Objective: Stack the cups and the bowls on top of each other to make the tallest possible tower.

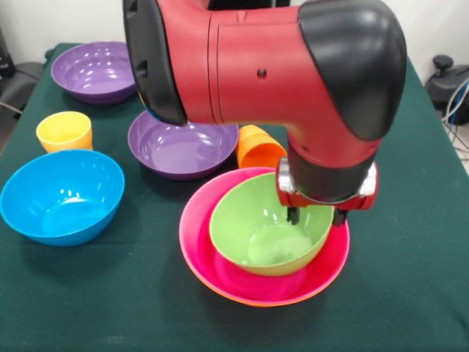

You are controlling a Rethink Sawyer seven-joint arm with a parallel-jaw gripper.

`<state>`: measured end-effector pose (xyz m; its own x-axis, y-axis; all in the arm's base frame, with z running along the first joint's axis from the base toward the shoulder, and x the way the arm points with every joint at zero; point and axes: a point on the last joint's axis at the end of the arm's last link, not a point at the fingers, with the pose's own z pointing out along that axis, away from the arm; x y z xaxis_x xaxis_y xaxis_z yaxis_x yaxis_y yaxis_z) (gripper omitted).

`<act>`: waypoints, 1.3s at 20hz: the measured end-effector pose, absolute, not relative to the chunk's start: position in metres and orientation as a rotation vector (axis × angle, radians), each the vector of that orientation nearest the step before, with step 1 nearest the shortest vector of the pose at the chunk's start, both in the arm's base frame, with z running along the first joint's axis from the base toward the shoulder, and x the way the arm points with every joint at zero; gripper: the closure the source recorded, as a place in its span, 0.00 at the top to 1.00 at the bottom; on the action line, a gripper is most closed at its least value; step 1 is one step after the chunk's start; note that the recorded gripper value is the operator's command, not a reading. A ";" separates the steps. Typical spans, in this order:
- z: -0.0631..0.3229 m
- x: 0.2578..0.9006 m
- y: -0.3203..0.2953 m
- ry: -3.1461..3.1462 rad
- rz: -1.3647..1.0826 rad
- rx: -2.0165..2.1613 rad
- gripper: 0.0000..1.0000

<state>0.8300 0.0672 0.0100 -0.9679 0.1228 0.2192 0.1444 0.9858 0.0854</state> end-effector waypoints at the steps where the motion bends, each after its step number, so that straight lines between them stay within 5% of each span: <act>1: 0.013 0.828 0.068 -2.933 -0.154 -0.192 1.00; 26: 0.094 0.801 0.096 -2.955 -0.125 -0.074 1.00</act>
